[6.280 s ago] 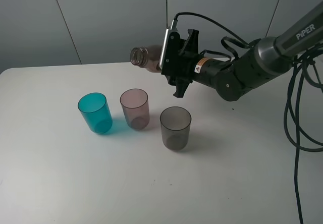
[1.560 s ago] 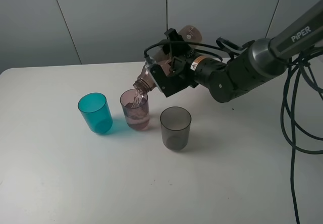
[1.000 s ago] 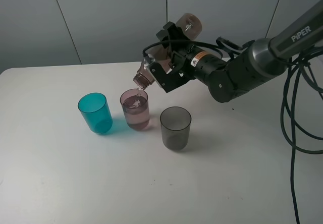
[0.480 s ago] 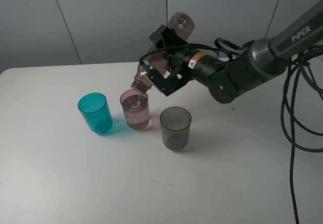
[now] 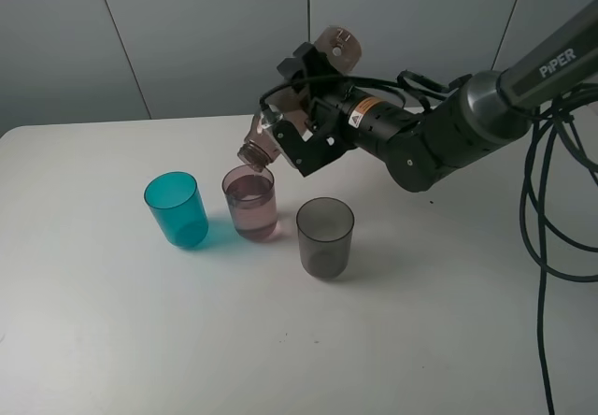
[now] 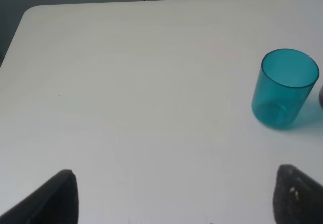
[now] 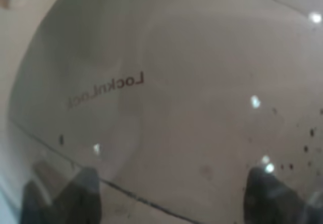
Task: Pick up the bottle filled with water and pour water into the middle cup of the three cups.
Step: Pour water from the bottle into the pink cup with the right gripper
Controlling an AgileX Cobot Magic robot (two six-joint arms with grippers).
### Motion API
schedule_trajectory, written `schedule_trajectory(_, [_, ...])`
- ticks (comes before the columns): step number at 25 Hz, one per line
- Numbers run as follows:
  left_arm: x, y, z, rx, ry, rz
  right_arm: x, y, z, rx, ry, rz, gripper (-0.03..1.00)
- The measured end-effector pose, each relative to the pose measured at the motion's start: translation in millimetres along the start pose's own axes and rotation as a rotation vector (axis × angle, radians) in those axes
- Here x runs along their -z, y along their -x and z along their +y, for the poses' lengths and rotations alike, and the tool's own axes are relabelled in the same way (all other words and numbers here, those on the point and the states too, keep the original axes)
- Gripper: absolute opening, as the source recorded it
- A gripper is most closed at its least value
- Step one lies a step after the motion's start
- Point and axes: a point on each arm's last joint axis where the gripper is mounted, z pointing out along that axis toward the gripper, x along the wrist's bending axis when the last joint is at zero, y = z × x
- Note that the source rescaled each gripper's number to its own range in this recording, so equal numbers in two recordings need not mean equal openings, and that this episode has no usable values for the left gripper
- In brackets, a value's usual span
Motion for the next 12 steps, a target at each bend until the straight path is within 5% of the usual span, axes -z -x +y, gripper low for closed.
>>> schedule_trajectory(9, [0.0,0.0,0.0,0.000,0.000,0.000,3.0,-9.5,2.8,-0.579,0.002,0.186,0.02])
schedule_trajectory(12, [0.0,0.0,0.0,0.000,0.000,0.000,5.5,-1.2,-2.7,-0.830,-0.013,0.186,0.02])
